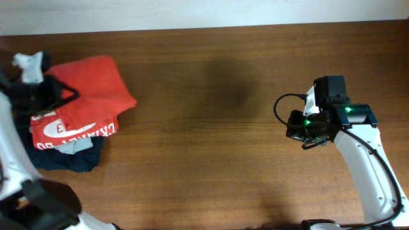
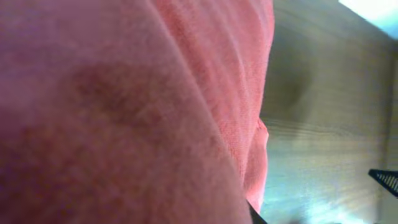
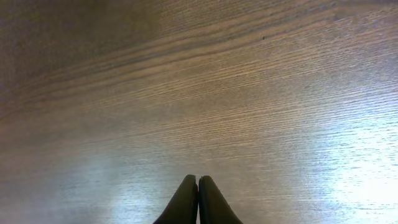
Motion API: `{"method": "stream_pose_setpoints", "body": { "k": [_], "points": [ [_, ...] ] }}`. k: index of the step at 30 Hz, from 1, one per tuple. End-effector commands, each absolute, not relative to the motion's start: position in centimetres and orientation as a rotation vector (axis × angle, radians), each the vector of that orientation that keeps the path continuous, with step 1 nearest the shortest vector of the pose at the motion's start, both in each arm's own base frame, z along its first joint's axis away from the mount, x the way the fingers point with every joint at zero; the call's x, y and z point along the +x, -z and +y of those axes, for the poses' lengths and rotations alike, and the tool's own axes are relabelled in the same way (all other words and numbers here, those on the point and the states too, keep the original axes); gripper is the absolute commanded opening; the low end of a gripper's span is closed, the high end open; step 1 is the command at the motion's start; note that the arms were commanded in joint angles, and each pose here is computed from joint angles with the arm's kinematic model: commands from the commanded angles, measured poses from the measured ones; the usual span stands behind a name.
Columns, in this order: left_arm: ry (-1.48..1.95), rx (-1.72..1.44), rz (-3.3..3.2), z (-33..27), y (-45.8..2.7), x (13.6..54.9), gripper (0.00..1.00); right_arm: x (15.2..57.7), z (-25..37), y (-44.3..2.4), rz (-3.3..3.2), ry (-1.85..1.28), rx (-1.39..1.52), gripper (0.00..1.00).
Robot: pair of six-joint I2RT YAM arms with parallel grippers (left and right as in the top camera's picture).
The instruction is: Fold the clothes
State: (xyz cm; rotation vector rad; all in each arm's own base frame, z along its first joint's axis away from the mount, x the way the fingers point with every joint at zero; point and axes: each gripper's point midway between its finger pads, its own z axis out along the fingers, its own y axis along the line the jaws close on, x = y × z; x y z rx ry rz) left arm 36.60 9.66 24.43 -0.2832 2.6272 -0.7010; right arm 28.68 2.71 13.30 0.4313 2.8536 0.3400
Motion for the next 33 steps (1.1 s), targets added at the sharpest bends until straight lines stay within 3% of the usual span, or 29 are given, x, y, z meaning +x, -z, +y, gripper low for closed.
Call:
{"method": "stream_pose_setpoints", "body": {
  "k": [1,6,11,14,18,26,27,29,30,31,33],
  "points": [
    [0.824,-0.268,2.53,13.2,-22.7,37.3,0.02,29.0,2.5,-14.0,2.828,-0.334,0.42,0.08],
    [0.964,-0.48,2.598,17.3,-15.0,37.3,0.03,29.2,2.5,-14.0,2.816,-0.339,0.455,0.08],
    [0.831,-0.538,2.669,20.5,-10.2,38.0,0.04,29.3,2.5,-14.0,2.813,-0.341,0.453,0.08],
    [0.726,-0.559,2.66,22.2,-9.8,38.8,0.16,29.1,2.6,-14.0,2.823,-0.345,0.456,0.08],
    [0.698,-0.619,2.643,23.1,-10.4,39.1,0.23,28.8,2.6,-13.9,2.834,-0.345,0.459,0.08],
    [0.541,-0.616,2.625,25.3,-17.0,39.0,0.33,28.8,2.6,-13.9,2.835,-0.343,0.46,0.09],
    [0.536,-0.617,2.629,25.3,-17.2,38.9,0.38,28.8,2.6,-13.9,2.836,-0.344,0.46,0.09],
    [0.546,-0.627,2.634,25.1,-17.3,38.7,0.64,28.7,2.6,-13.9,2.836,-0.343,0.46,0.09],
    [0.556,-0.634,2.642,24.9,-17.3,38.5,0.87,28.7,2.6,-13.9,2.836,-0.343,0.459,0.09],
    [0.563,-0.637,2.646,24.8,-17.3,38.4,0.92,28.7,2.6,-13.9,2.837,-0.343,0.459,0.09],
    [0.575,-0.643,2.651,24.6,-17.3,38.3,0.91,28.7,2.6,-13.9,2.837,-0.343,0.459,0.09]
  ]
}}
